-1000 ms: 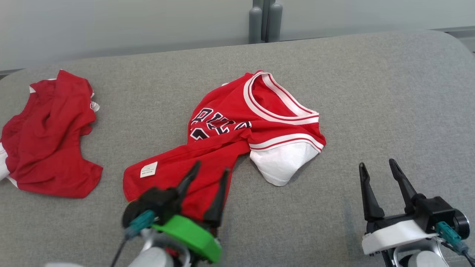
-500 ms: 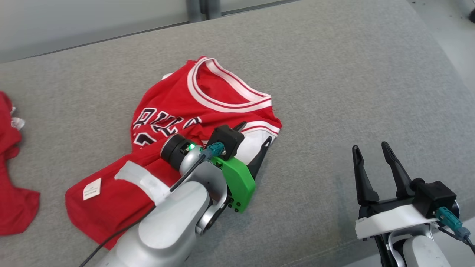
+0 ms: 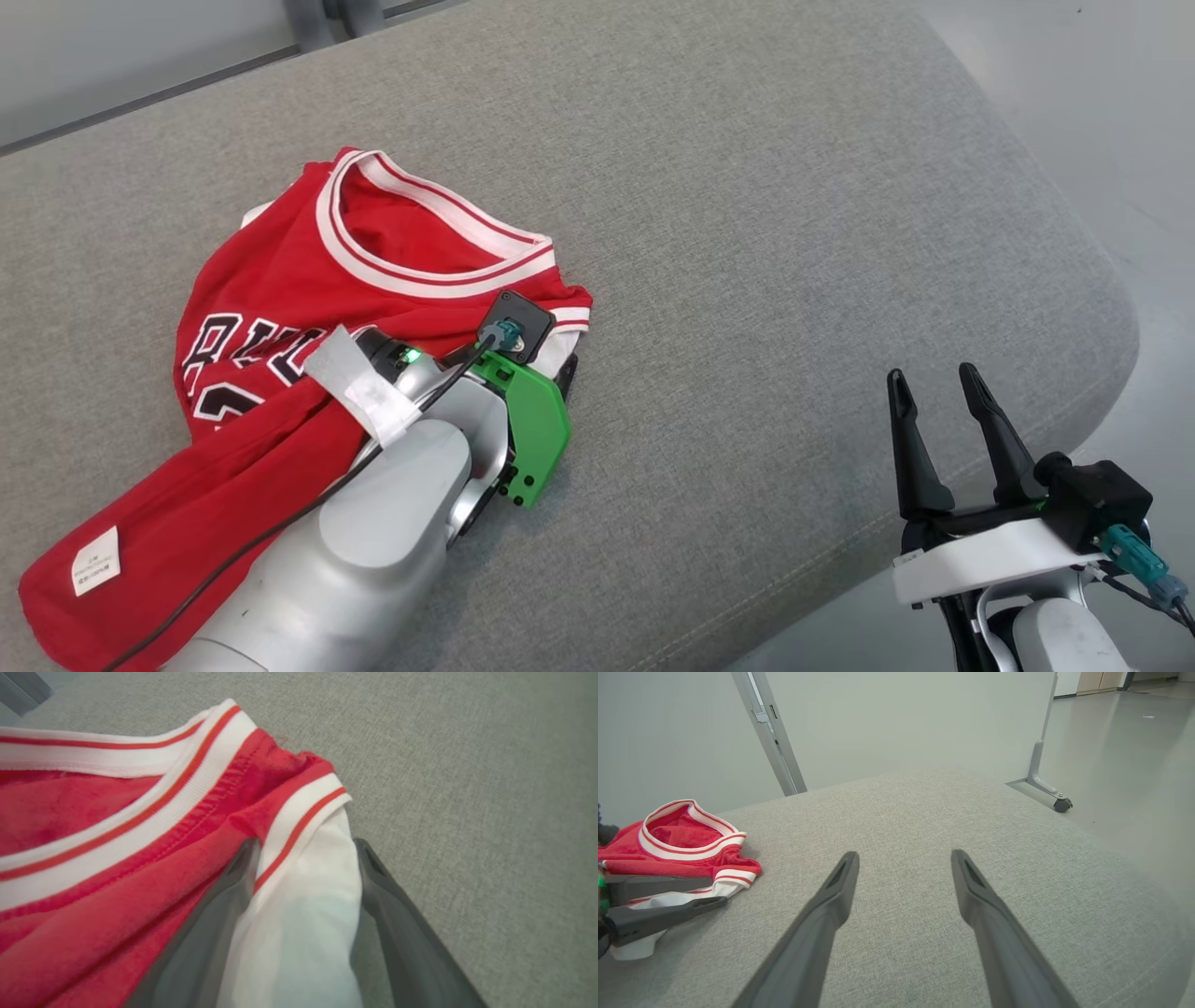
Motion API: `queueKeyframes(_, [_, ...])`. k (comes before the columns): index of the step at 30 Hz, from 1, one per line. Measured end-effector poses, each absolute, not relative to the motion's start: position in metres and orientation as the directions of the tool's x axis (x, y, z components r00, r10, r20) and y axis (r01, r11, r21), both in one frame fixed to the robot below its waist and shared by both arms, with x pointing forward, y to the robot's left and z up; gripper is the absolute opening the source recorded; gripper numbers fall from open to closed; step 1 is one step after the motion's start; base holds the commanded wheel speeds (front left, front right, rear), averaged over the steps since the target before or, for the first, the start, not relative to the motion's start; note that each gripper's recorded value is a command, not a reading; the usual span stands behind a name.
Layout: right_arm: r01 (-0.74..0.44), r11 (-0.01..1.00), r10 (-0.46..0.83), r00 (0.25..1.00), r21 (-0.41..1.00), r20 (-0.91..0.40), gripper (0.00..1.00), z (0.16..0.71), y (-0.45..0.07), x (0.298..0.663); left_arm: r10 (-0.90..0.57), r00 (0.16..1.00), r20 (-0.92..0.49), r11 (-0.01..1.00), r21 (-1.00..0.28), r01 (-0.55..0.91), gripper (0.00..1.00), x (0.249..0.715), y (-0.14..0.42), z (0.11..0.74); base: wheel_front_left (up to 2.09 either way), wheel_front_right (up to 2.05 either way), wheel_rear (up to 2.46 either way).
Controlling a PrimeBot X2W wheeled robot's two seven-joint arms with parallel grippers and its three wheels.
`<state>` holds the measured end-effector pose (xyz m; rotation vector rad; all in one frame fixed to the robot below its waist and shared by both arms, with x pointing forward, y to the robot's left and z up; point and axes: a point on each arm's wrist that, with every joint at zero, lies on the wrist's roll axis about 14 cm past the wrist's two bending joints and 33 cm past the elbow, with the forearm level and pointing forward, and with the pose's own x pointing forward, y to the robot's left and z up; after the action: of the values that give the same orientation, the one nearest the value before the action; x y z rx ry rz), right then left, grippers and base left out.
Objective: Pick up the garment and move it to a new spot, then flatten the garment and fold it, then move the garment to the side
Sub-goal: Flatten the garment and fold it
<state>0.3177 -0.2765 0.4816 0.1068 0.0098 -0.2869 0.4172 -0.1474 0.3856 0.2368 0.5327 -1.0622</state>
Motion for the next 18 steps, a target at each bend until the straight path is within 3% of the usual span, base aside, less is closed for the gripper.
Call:
queueKeyframes(1, [0.290, 0.952, -0.289, 0.957, 0.102, -0.027, 1.00, 0.481, -0.278, 0.316, -0.760, 0.374, -0.531, 0.476, -0.065, 0.877, 0.70, 0.418, -0.148, 0.383, 0.00, 0.00, 0.00])
queueKeyframes(3, [0.298, 0.949, -0.297, 0.954, 0.100, -0.030, 1.00, 0.481, -0.280, 0.314, -0.755, 0.374, -0.538, 0.477, -0.060, 0.877, 0.00, 0.421, -0.148, 0.382, 0.00, 0.00, 0.00])
queueKeyframes(7, [0.298, 0.949, -0.297, 0.955, 0.099, -0.028, 1.00, 0.481, -0.281, 0.316, -0.756, 0.372, -0.539, 0.489, -0.088, 0.868, 0.00, 0.424, -0.147, 0.382, 0.00, 0.00, 0.00])
queueKeyframes(10, [0.291, 0.952, -0.290, 0.957, 0.098, -0.028, 1.00, 0.481, -0.280, 0.319, -0.791, 0.367, -0.490, 0.509, -0.192, 0.839, 0.00, 0.425, -0.155, 0.397, 0.00, 0.00, 0.00])
queueKeyframes(13, [0.280, 0.955, -0.278, 0.960, 0.097, -0.029, 1.00, 0.479, -0.277, 0.322, -0.863, 0.344, -0.370, 0.490, -0.445, 0.750, 0.00, 0.425, -0.172, 0.433, 0.00, 0.00, 0.00])
queueKeyframes(16, [0.262, 0.960, -0.260, 0.965, 0.094, -0.032, 1.00, 0.478, -0.272, 0.326, -0.918, 0.296, -0.265, 0.391, -0.735, 0.553, 0.00, 0.419, -0.176, 0.461, 0.00, 0.00, 0.00])
queueKeyframes(18, [0.251, 0.963, -0.249, 0.968, 0.094, -0.033, 1.00, 0.477, -0.269, 0.328, -0.929, 0.293, -0.226, 0.343, -0.821, 0.456, 0.00, 0.421, -0.173, 0.473, 0.00, 0.00, 0.00])
